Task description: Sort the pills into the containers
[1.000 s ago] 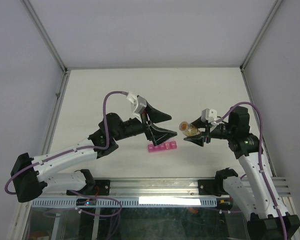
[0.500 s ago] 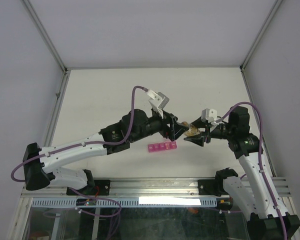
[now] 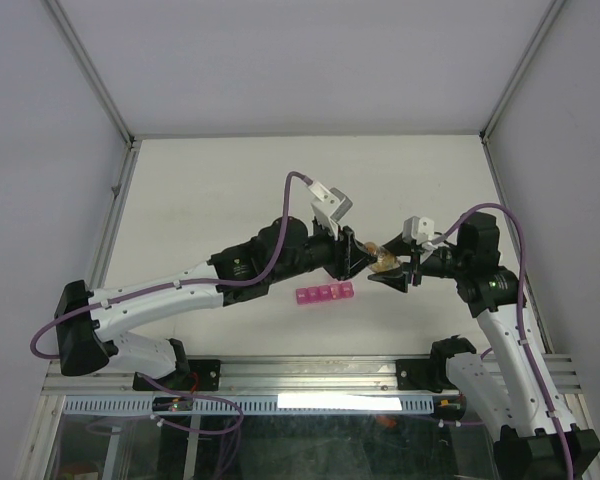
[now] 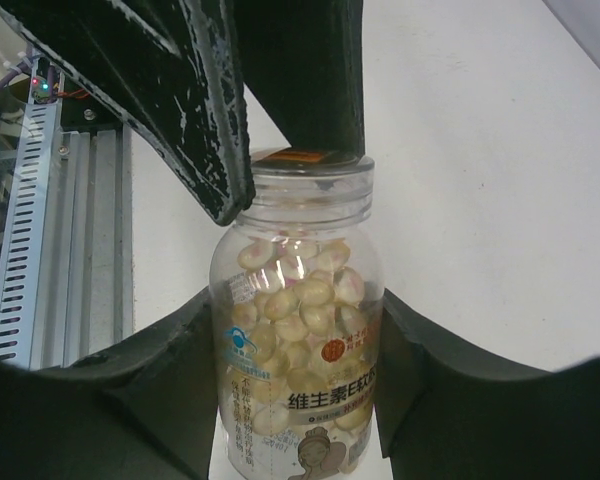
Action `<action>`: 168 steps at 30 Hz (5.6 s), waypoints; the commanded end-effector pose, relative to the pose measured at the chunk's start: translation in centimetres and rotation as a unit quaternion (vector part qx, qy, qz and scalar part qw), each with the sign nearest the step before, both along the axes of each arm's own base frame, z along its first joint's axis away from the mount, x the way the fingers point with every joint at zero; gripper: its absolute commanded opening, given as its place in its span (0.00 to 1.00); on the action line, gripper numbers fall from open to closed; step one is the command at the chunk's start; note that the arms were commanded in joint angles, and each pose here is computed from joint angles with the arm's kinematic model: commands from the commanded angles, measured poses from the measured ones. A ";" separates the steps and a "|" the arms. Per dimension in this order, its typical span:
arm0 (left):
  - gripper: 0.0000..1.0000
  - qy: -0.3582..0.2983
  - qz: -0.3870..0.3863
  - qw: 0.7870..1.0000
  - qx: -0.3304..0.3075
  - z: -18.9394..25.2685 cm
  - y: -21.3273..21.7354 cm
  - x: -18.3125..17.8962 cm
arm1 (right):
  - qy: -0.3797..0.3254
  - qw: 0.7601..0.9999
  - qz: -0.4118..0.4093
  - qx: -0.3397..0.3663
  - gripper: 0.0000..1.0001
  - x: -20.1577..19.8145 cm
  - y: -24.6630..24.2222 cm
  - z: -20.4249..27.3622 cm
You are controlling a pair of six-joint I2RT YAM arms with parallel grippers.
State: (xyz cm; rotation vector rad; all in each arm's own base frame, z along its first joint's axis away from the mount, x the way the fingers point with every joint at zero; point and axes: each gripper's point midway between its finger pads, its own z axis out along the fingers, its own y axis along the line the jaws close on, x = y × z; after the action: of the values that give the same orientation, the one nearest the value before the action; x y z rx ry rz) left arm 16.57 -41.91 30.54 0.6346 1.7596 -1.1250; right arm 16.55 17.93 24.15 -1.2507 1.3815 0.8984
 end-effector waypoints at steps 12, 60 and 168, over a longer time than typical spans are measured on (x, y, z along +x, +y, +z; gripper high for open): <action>0.25 -0.135 -0.293 0.946 0.032 0.4 -1.1 -5.6 | -0.041 0.999 0.007 0.013 0.00 0.3 0.2 2.1; 0.74 -0.050 0.105 0.993 -0.005 3.2 1.0 0.9 | -0.044 0.999 0.008 0.014 0.00 0.1 0.1 2.3; 0.99 -0.260 -0.101 0.960 -0.006 4.7 1.0 0.1 | -0.043 0.999 0.006 0.016 0.00 0.2 0.0 2.2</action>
State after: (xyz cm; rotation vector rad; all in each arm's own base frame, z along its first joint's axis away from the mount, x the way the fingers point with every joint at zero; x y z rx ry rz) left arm 16.27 -42.91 31.58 1.1757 1.3492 -0.9450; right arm 16.30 17.88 24.67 -1.2574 1.3442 0.8979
